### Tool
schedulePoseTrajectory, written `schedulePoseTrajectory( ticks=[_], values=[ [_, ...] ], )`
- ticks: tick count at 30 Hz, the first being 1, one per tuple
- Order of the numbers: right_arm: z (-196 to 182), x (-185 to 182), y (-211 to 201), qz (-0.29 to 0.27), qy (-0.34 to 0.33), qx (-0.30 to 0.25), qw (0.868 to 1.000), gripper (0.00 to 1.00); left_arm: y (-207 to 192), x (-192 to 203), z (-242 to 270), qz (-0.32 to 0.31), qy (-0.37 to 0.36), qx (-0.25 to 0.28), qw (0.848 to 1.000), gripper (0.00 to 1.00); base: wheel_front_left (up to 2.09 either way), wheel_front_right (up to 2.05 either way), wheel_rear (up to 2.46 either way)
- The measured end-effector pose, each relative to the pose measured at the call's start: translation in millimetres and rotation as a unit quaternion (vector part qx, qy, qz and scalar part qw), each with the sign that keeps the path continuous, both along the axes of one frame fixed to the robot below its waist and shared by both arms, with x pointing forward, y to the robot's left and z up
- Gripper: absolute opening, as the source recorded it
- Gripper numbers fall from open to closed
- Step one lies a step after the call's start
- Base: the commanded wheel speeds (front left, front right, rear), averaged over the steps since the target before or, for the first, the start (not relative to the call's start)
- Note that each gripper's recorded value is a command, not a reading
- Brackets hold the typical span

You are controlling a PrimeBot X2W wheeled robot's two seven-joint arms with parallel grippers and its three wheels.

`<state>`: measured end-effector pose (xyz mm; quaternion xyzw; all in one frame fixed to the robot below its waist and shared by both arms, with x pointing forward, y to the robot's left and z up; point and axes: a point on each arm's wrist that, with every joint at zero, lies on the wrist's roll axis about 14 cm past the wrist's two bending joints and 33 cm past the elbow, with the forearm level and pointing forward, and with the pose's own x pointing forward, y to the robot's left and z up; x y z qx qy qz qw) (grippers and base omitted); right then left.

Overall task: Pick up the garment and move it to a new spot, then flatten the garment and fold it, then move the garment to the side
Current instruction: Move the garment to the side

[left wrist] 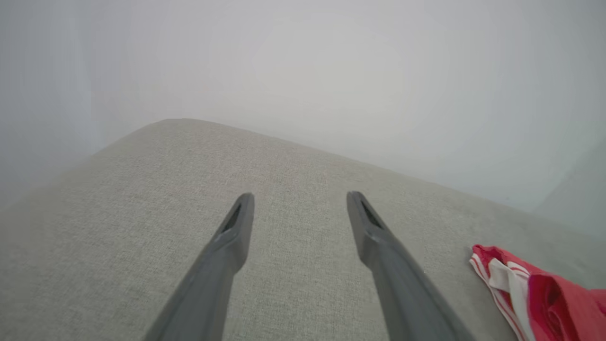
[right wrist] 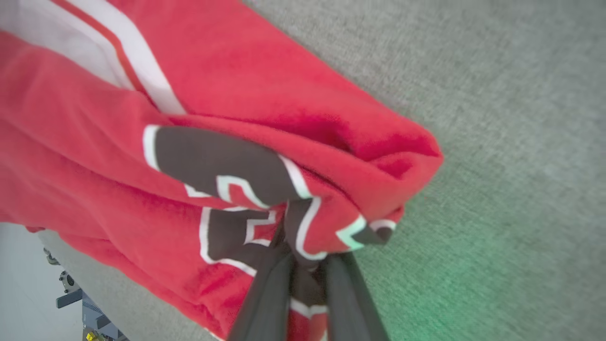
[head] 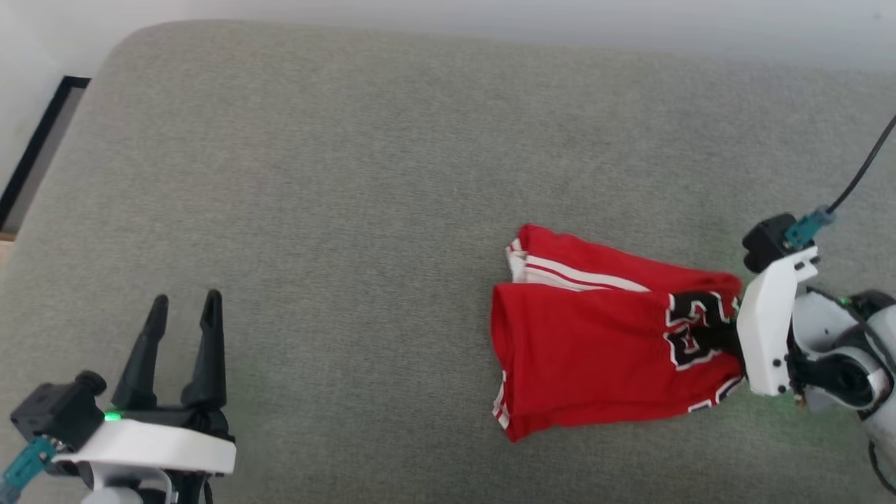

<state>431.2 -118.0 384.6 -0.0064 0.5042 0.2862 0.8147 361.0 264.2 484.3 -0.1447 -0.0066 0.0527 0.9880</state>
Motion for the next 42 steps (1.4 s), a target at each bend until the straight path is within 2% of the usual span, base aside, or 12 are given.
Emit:
schedulePoseTrajectory(
  ticks=[4, 9, 17, 23, 29, 42],
  values=[
    [21, 16, -13, -0.013, -0.037, 0.002, 0.999, 0.0, -11, 17, 4, -0.025, -0.009, 0.006, 1.0, 1.0, 0.0, 0.0, 0.0],
    [42, 33, -52, -0.054, -0.076, -0.016, 0.996, 0.0, -33, 45, 11, -0.067, -0.025, 0.012, 0.997, 1.0, 0.0, 0.0, 0.0],
    [69, 55, -125, -0.137, -0.13, -0.055, 0.98, 0.0, -87, 89, 14, -0.156, -0.046, 0.014, 0.987, 1.0, 0.0, 0.0, 0.0],
    [81, 57, -185, -0.199, -0.157, -0.1, 0.962, 0.0, -137, 115, 12, -0.231, -0.057, 0.01, 0.971, 1.0, 0.0, 0.0, 0.0],
    [92, 56, -242, -0.251, -0.187, -0.155, 0.937, 0.0, -188, 132, 6, -0.303, -0.064, 0.002, 0.951, 1.0, 0.0, 0.0, 0.0],
    [100, 46, -337, -0.299, -0.219, -0.297, 0.88, 0.0, -263, 147, -9, -0.406, -0.07, -0.017, 0.911, 1.0, 0.0, 0.0, 0.0]
  ],
)
